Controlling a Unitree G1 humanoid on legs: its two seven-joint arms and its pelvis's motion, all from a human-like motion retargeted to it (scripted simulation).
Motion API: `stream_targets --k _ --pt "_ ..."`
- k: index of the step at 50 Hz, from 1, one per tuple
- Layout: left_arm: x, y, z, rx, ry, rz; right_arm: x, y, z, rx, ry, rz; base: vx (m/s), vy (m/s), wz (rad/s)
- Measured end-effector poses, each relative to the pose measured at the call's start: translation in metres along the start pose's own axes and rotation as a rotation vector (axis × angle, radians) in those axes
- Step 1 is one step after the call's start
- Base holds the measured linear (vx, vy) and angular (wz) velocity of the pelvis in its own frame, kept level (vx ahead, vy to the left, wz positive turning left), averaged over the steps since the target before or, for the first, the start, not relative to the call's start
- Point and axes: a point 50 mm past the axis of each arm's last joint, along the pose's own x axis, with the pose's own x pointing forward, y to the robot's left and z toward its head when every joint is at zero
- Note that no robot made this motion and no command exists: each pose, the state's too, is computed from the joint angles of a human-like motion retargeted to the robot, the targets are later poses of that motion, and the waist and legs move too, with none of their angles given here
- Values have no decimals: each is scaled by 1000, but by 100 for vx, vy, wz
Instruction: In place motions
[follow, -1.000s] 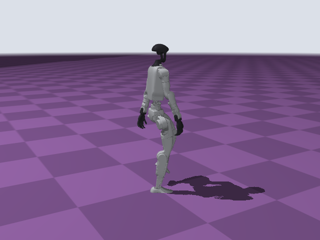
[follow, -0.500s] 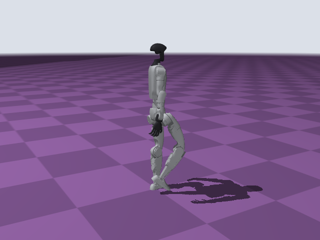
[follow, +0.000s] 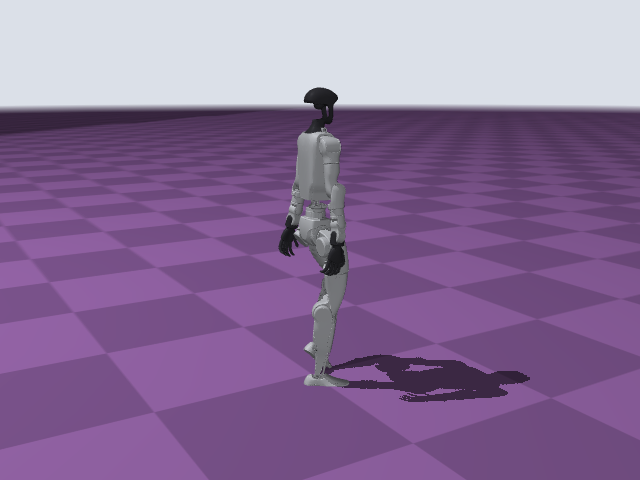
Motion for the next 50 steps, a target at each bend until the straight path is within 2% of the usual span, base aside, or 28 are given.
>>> stream_targets --k 5,8,11,15,22,25,30,36,40,45,48,50 --pt "0 13 -45 -98 166 -67 -34 -28 108 -228 -387 -132 -12 -7 -61" --pt "-2 19 -78 -122 264 -53 -50 -27 138 -291 -553 -241 13 2 -14" --pt "-2 19 -83 -131 279 -72 -57 -22 150 -291 -635 -257 5 7 -3" --pt "-1 15 -73 -100 250 -107 -37 -11 118 -183 -534 -166 20 10 33" --pt "2 3 -28 -66 96 -104 4 10 -11 -102 -87 -10 29 5 -17" --pt "-3 -19 22 -56 -37 -152 5 1 -44 -115 68 -45 -23 10 22" --pt "-36 -25 137 86 -351 -215 0 -3 -76 3 220 -16 -41 12 49" --pt "-50 -30 165 224 -527 -150 -9 13 -143 73 434 17 17 -3 11" --pt "-46 -41 155 269 -498 -183 -9 19 -149 103 431 28 8 2 -47" --pt "-19 -39 91 203 -319 -197 -5 8 -121 29 382 -15 18 1 -23" --pt "-5 -27 43 99 -192 -147 -1 2 -79 -46 287 -50 -2 -3 -57" --pt "-2 -22 27 40 -127 -106 0 1 -29 -72 145 -38 -41 -17 -16"
